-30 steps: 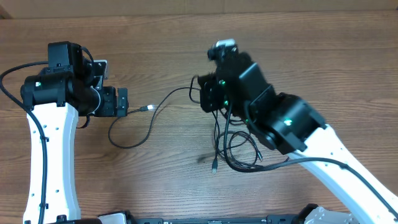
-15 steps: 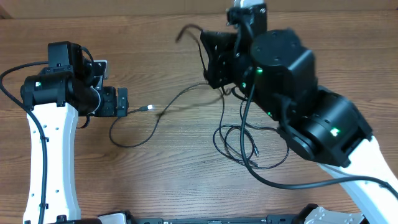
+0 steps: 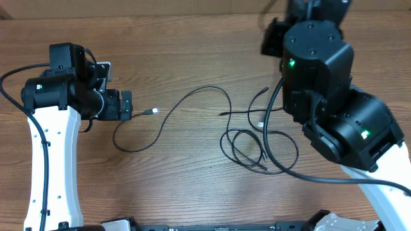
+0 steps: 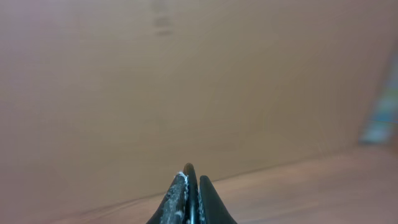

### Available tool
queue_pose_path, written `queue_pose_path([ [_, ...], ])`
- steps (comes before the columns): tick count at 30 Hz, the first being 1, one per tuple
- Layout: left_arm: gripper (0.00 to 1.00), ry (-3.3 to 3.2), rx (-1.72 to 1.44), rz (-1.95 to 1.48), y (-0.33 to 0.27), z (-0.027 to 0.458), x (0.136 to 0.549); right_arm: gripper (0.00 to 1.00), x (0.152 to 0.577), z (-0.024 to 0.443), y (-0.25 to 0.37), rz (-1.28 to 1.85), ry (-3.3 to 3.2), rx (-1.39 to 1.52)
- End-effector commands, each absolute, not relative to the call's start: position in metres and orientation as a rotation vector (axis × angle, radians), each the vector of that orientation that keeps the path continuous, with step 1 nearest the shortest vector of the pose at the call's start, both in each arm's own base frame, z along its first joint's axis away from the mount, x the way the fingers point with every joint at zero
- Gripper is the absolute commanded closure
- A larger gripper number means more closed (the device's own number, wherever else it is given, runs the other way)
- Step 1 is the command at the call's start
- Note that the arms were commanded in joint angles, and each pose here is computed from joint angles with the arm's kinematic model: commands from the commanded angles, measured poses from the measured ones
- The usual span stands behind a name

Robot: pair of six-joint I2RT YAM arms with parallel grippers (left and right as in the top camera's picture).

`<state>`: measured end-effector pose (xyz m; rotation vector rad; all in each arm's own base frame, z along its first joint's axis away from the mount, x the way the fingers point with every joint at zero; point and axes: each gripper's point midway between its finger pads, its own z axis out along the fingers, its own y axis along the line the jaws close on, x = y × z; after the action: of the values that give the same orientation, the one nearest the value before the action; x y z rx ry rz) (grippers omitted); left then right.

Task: Untangle cables
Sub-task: 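Pull the right-held cable away to the right, off the pile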

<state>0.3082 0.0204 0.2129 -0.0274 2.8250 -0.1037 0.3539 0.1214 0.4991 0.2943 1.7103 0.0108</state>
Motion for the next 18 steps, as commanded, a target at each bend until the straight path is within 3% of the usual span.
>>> queue_pose_path([
  [1, 0.0, 2.827, 0.012, -0.094, 0.02, 0.211, 0.309, 0.96, 0.341, 0.513, 0.049, -0.241, 1.625, 0.504],
  [12, 0.0, 2.827, 0.012, -0.094, 0.02, 0.211, 0.309, 0.96, 0.311, 0.481, -0.123, -0.694, 1.62, 0.902],
  [18, 0.0, 2.827, 0.012, -0.094, 0.02, 0.211, 0.309, 0.96, 0.286, 0.456, -0.19, -0.732, 1.658, 1.08],
])
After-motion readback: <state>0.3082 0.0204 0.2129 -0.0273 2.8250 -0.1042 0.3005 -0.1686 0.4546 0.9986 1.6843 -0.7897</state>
